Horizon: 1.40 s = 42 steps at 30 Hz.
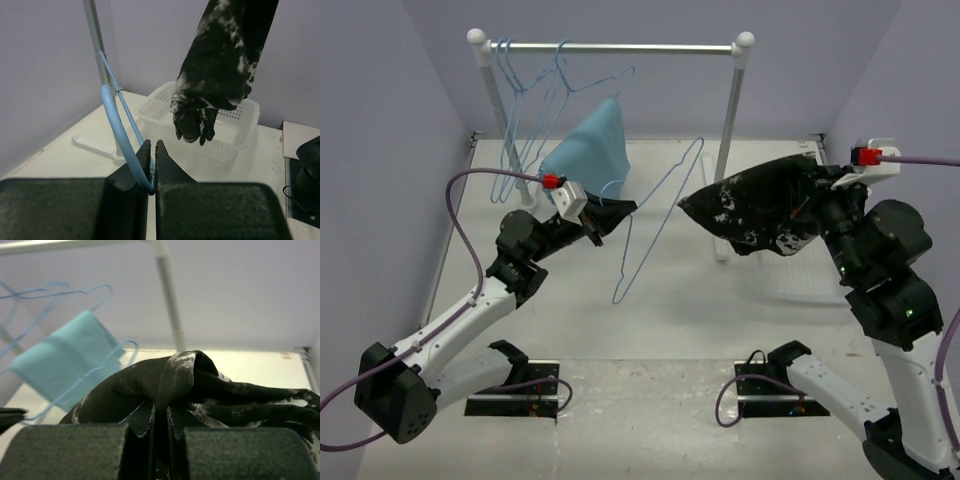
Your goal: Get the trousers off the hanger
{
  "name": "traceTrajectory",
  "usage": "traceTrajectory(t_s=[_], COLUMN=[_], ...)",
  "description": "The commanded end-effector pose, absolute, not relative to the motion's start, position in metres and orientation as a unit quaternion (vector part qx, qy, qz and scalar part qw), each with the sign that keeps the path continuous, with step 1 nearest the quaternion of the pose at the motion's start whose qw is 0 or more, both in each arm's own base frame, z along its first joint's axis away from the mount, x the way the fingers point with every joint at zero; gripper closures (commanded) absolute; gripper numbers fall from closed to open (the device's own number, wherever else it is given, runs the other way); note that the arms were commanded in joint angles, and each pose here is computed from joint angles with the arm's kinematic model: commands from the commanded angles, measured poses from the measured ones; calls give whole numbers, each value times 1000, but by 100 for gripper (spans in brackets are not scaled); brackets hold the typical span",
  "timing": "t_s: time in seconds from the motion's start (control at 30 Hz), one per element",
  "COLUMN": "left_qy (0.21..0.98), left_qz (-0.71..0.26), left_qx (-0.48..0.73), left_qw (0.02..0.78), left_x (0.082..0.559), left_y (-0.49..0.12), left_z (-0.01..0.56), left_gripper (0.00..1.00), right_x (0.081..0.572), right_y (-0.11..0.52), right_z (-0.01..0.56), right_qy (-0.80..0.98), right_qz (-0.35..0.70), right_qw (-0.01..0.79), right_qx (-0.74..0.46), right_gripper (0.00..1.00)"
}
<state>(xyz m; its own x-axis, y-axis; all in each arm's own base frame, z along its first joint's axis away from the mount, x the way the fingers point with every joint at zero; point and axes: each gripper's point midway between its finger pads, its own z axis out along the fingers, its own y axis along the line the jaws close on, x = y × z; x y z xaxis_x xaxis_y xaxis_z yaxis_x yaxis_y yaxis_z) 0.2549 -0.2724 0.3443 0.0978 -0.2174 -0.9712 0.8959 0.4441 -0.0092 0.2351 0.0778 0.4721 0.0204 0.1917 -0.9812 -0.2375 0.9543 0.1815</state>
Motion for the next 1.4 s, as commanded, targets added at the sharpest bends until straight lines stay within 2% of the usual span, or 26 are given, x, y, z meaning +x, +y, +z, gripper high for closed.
traceTrajectory(t_s=[0.0, 0.07, 0.3, 0.73, 0.83, 1.03, 1.23, 1.27, 1.3, 1.33, 1.37], left_qy=[507, 503, 498, 494, 498, 500, 500, 500, 500, 500, 500], left_qz=[-406, -407, -409, -400, -399, -401, -405, -405, -406, -406, -406], left_qx=[326, 328, 334, 343, 341, 334, 337, 336, 335, 335, 334], left_qw=[687, 688, 688, 691, 690, 691, 687, 688, 687, 687, 688], left_x=[252, 249, 246, 235, 234, 228, 224, 223, 223, 222, 222], left_y=[-267, -266, -266, -259, -257, -252, -252, -251, -251, -251, -250], left_z=[357, 359, 362, 368, 365, 363, 363, 365, 365, 364, 365], left_gripper=[100, 100, 100, 100, 100, 100, 100, 100, 100, 100, 100], right_x=[227, 233, 248, 275, 280, 303, 316, 319, 319, 320, 321], right_y=[30, 14, 1, -18, -38, -69, -102, -106, -108, -107, -106], right_z=[523, 507, 482, 425, 393, 288, 235, 226, 223, 219, 213], right_qy=[598, 607, 624, 657, 667, 715, 714, 716, 715, 716, 722], right_qz=[116, 75, 39, 18, -20, -36, -93, -102, -105, -102, -104], right_qw=[786, 778, 762, 722, 698, 608, 545, 533, 527, 520, 508], right_qx=[105, 141, 169, 217, 259, 344, 429, 438, 447, 455, 457], right_gripper=[100, 100, 100, 100, 100, 100, 100, 86, 68, 45, 2])
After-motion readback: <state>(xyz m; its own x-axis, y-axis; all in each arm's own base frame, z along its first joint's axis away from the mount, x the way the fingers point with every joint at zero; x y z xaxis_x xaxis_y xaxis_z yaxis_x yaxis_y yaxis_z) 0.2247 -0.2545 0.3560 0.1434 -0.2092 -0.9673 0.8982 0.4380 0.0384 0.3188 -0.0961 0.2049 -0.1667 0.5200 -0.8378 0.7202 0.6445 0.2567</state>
